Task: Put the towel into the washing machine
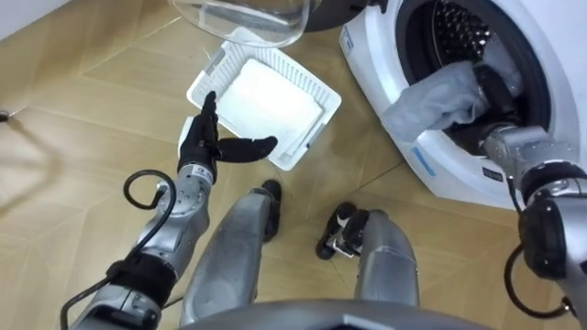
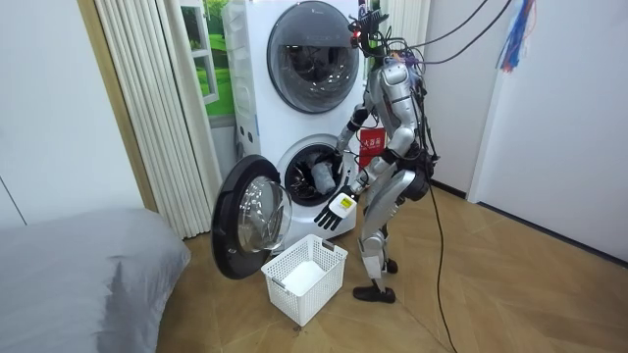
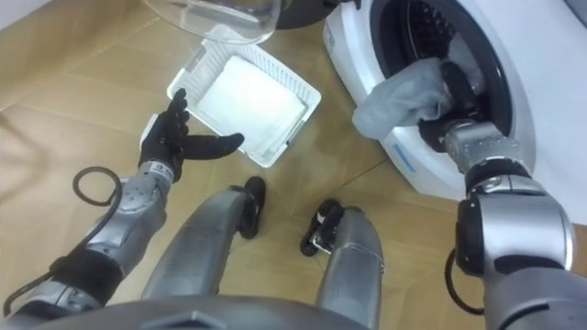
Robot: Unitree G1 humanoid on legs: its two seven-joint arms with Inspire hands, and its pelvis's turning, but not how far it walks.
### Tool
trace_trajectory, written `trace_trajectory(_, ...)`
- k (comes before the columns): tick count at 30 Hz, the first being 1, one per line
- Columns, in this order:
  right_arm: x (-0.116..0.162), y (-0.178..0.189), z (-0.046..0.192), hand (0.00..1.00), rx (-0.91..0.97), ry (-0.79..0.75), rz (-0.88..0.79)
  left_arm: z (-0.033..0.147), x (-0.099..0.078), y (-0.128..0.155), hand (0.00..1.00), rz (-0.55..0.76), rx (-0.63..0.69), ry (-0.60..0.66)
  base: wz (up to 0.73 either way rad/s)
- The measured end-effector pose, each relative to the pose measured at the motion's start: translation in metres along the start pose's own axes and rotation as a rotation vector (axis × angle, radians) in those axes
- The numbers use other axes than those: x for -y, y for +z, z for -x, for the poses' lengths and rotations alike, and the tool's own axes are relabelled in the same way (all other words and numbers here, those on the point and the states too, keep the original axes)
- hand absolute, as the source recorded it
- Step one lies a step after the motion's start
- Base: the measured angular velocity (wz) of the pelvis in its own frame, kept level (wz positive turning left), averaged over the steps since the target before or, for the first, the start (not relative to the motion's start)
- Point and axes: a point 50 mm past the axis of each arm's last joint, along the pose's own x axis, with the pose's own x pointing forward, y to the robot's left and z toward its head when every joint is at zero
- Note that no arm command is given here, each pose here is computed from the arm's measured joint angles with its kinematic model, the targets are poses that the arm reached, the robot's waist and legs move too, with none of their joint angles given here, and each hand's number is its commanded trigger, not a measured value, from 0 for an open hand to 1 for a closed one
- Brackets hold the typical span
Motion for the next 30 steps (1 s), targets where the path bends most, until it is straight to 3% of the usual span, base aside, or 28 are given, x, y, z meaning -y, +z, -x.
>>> trace_trajectory(1,-0.002,0.001,0.0,0.0,0.003,0.005,-0.03,0.0,0.0,0.0,0.0,-0.003,0.0,0.002,0.0)
trace_trajectory(5,-0.012,0.006,0.002,0.0,-0.004,0.007,-0.152,-0.001,0.006,0.002,0.0,0.002,0.001,-0.01,0.01)
trace_trajectory(30,-0.018,0.016,0.006,0.0,0.047,-0.06,-0.331,-0.005,0.013,0.01,0.0,-0.005,0.025,-0.026,0.0)
